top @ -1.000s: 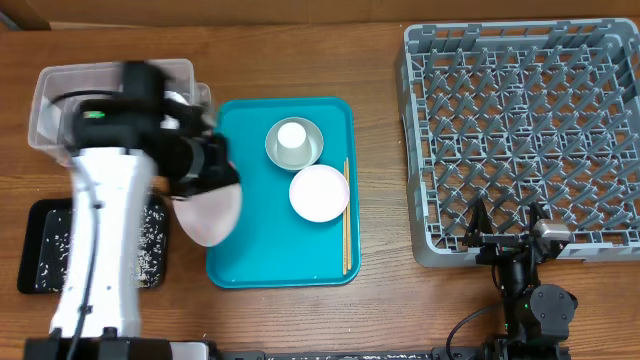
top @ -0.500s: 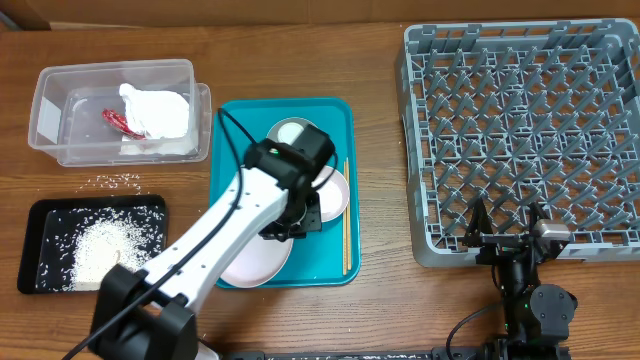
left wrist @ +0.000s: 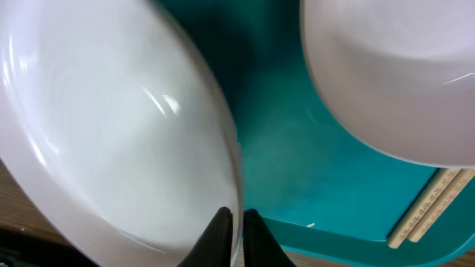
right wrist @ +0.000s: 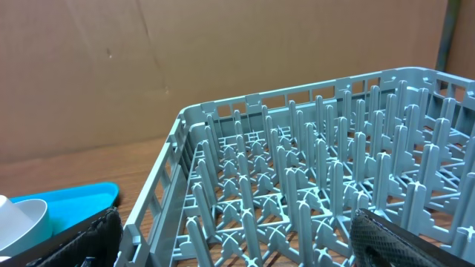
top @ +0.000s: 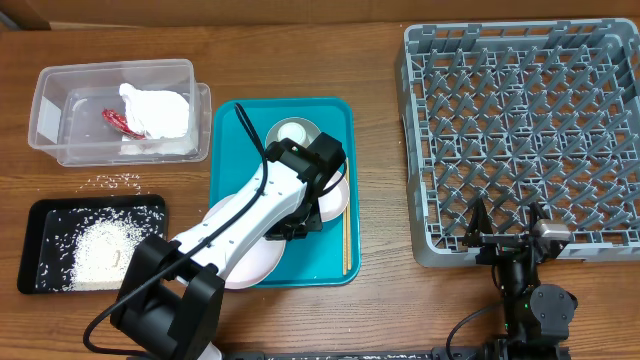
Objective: Sort waste into correct bins and load items into the dishwasher
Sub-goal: 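Set the emptied plate back down on the teal tray, then move the left gripper over the grey bowl, then toward the bin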
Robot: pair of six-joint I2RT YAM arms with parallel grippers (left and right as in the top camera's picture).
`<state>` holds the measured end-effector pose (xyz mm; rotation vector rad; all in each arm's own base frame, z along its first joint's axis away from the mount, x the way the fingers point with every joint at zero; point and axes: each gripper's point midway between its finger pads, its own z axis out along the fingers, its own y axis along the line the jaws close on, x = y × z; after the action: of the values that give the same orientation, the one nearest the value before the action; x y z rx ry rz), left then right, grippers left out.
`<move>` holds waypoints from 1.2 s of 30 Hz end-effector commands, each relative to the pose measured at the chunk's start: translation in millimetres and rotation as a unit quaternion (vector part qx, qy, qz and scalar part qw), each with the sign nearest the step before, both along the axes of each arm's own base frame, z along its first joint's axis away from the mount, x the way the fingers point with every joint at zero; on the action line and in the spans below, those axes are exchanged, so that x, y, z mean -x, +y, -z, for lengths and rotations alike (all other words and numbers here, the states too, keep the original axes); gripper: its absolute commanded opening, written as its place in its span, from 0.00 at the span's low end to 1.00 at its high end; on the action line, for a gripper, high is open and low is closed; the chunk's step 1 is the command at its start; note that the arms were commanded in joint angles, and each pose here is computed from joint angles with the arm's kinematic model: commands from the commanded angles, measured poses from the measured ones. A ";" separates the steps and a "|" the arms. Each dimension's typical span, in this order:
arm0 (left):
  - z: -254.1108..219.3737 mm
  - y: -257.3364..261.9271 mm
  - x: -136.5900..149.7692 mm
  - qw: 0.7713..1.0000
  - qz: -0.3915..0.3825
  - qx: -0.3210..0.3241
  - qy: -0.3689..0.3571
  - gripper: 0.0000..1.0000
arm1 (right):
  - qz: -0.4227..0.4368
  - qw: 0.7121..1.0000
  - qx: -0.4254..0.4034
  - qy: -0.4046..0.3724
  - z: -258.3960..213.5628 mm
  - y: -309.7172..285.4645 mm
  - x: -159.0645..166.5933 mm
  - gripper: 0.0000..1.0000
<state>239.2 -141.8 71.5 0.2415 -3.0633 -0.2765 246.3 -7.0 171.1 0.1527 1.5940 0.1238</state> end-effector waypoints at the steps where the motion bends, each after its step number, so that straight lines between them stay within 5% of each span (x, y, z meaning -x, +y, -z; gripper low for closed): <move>1: 0.7 1.0 -3.0 1.000 0.012 -0.007 -0.006 0.15 | 0.001 1.000 0.002 -0.002 1.5 -0.4 -0.1 1.00; 5: -5.7 -3.3 -10.6 0.999 0.047 0.002 -0.012 0.33 | 0.001 1.000 0.002 -0.002 1.5 -0.4 -0.1 1.00; 8: -16.5 -10.1 -21.9 0.997 0.068 0.013 -0.029 0.76 | 0.001 1.000 0.002 -0.002 1.5 -0.4 -0.1 1.00; 9: -22.3 -13.3 -26.5 0.997 0.073 0.018 -0.036 0.81 | 0.001 1.000 0.002 -0.002 1.5 -0.4 -0.1 1.00; 20: -115.7 -37.3 -96.9 0.976 0.091 0.043 -0.194 0.82 | 0.001 1.000 0.002 -0.002 1.5 -0.4 -0.1 1.00; 26: -150.5 -14.5 -146.1 0.947 0.057 -0.023 -0.314 1.00 | 0.001 1.000 0.002 -0.002 1.5 -0.4 -0.1 1.00; 36: -151.2 4.6 -189.9 0.934 -0.001 0.013 -0.356 1.00 | 0.001 1.000 0.002 -0.002 1.5 -0.4 -0.1 1.00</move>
<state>416.3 -147.8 224.7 0.3689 -3.7714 -0.1172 246.3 -7.0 171.3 0.1529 1.5932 0.1241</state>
